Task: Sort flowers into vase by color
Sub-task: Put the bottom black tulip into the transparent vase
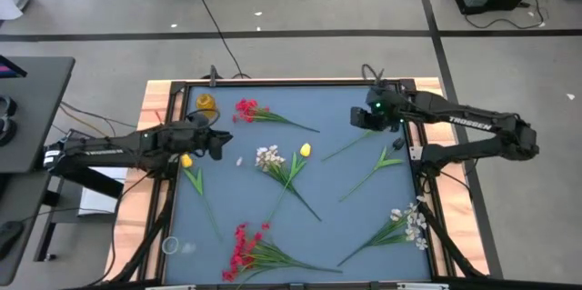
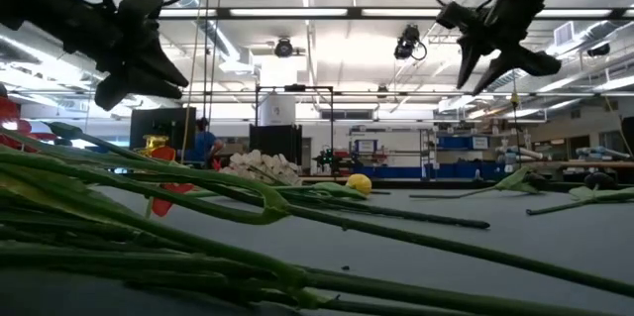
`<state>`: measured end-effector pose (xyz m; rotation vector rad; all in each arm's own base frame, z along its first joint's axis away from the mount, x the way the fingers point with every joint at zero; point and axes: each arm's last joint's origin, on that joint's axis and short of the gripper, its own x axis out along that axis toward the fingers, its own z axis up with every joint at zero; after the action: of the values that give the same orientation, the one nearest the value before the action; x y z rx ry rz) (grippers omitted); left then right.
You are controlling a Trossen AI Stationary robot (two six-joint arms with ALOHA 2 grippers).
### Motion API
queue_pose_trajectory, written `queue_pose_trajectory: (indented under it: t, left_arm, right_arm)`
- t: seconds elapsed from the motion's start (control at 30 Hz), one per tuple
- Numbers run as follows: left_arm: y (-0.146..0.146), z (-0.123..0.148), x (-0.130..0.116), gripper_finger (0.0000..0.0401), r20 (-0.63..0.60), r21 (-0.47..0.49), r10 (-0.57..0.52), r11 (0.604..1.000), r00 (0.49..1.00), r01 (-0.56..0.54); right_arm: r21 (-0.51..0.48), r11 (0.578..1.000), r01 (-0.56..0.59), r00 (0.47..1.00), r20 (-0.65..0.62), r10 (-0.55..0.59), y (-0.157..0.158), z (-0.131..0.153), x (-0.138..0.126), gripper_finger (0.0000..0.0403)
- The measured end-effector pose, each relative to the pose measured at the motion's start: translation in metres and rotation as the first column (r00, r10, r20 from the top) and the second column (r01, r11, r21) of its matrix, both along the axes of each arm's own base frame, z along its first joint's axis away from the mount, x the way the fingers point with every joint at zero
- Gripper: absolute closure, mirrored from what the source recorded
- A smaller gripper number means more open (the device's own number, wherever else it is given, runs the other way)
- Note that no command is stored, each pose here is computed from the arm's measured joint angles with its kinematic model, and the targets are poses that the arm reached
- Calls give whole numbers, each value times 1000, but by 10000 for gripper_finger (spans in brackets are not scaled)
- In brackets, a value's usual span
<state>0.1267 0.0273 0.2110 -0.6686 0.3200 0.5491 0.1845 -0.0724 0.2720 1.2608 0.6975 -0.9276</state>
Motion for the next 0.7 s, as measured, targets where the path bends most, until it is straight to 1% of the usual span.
queue_pose_trajectory:
  t: [0.1,0.27,0.37,0.5,0.7]
  left_arm:
    - [2,1,5,260,-55,-17,-24,1000,998,23]
    - [3,-11,10,223,-137,-71,-54,996,989,45]
    - [3,-15,11,205,-178,-67,-68,996,982,57]
    - [3,-16,11,200,-196,-72,-68,996,978,55]
    - [7,-18,12,200,-207,-137,-55,990,977,27]
  right_arm:
    - [55,998,6,999,-49,-3,8,-7,8,280]
    - [124,992,16,993,-116,-1,27,-21,24,280]
    - [153,988,13,988,-155,11,38,-29,32,280]
    - [187,982,22,977,-212,18,54,-39,38,280]
    - [201,980,-2,963,-265,56,68,-47,42,280]
